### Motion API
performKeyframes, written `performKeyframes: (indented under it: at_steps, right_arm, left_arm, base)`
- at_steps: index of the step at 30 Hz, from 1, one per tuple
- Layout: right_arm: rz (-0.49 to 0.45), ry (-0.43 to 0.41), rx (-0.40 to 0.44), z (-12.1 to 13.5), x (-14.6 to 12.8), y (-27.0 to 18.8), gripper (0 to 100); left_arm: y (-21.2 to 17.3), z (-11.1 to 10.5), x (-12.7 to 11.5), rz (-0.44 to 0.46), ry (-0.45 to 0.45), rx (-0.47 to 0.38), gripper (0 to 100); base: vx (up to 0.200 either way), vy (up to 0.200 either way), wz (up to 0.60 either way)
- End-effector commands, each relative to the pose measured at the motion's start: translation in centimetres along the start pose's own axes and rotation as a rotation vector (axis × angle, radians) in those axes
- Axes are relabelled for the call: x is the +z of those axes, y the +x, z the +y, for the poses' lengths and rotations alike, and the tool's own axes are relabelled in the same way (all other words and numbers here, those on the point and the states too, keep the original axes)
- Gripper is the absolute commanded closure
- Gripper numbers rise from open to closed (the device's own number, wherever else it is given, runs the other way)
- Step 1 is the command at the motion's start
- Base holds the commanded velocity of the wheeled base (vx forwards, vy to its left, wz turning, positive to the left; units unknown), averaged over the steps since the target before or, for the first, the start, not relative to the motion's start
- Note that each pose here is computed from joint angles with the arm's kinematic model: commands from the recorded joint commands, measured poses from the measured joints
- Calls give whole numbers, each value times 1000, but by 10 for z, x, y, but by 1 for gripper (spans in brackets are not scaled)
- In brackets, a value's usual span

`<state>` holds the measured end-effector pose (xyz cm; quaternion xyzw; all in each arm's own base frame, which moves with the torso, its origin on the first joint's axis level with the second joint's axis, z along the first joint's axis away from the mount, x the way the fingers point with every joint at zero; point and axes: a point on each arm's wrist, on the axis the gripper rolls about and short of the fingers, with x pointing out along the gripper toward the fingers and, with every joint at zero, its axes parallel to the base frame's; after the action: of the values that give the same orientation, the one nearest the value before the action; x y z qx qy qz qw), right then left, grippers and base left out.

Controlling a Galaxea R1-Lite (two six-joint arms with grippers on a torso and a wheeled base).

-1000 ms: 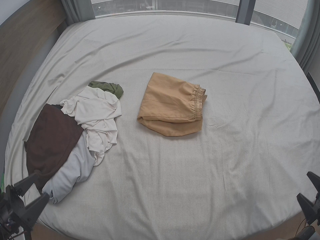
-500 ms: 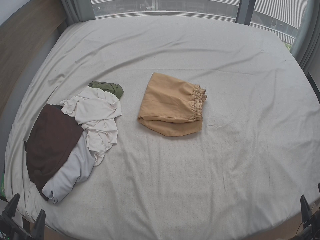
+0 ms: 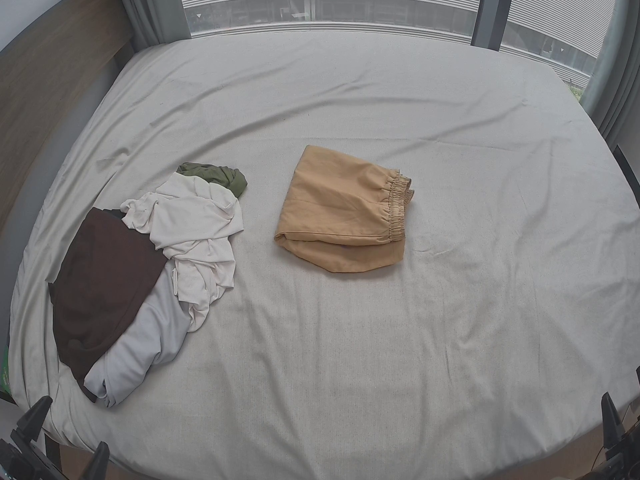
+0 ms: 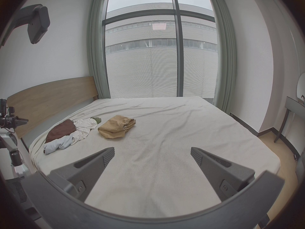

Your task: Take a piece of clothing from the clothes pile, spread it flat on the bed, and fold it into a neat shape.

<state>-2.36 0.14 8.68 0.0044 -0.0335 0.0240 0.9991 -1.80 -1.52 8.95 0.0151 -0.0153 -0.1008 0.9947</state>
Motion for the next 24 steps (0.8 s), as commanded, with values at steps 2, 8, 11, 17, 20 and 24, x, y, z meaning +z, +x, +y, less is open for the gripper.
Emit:
performKeyframes:
  at_steps: [2, 8, 11, 17, 20, 24]
  right_arm:
    - [4, -25, -20, 0, -4, 1, 0]
    - [110, -21, -15, 0, -11, 0, 0]
    - [98, -22, -18, 0, -10, 1, 0]
    - [81, -12, -16, 0, -11, 1, 0]
    - [81, -15, -16, 0, -11, 1, 0]
    - [82, -16, -16, 0, -11, 1, 0]
  left_arm:
    - [-4, 3, -8, -14, 66, 308, 0]
    - [-5, -4, -6, 23, 42, 20, 0]
    - [2, 0, -4, 95, 18, -19, 0]
    - [0, 10, -6, 65, -39, -181, 0]
    - [-1, 14, -6, 54, -31, 31, 0]
    - [-8, 13, -11, 7, -42, 242, 0]
  base:
    - [0, 0, 0]
    - [0, 0, 0]
    - [0, 0, 0]
    - [0, 0, 0]
    - [0, 0, 0]
    - [0, 0, 0]
